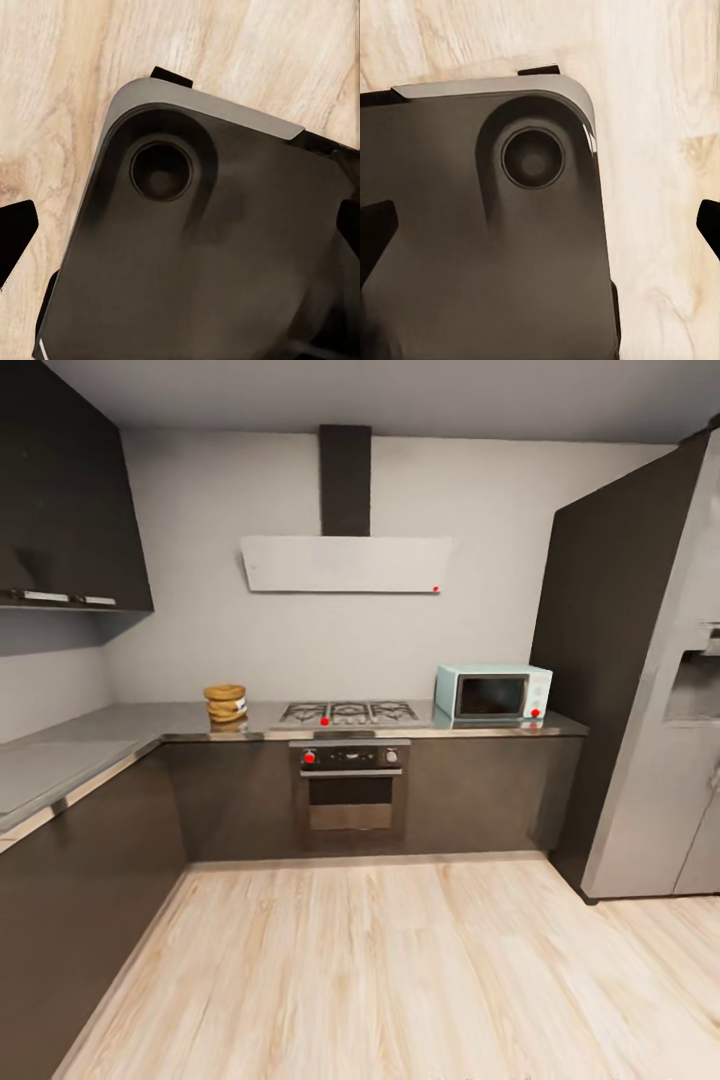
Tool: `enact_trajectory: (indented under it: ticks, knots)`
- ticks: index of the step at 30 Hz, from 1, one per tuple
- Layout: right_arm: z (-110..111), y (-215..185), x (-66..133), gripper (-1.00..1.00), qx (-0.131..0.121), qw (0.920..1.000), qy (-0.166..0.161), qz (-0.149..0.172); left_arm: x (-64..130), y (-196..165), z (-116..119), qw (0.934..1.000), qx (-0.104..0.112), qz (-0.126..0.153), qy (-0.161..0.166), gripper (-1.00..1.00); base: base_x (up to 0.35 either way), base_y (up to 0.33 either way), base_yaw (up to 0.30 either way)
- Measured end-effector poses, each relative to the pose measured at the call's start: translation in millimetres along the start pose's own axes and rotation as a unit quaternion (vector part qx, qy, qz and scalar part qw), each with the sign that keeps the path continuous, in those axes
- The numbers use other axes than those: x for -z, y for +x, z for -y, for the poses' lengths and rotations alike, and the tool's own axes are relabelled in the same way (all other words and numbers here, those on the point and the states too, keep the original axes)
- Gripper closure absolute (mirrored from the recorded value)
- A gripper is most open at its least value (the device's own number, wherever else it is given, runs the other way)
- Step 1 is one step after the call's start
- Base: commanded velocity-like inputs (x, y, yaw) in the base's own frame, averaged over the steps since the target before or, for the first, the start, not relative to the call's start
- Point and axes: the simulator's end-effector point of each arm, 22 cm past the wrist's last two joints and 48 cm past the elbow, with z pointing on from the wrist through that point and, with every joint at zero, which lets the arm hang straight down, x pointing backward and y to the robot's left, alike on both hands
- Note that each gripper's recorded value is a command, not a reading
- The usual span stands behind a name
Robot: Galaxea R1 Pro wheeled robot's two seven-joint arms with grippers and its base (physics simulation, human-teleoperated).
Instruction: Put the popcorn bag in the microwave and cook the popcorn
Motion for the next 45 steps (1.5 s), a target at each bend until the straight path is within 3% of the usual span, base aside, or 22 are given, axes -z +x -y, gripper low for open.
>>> enact_trajectory:
  ticks: [45]
  knots:
    - [-1.8, -9.9, -0.6, -1.00, 0.000, 0.9999, -0.003, 0.013, 0.1, -8.9, 4.7, 0.9999, 0.001, 0.012, 0.005, -1.00, 0.000, 0.000, -0.285]
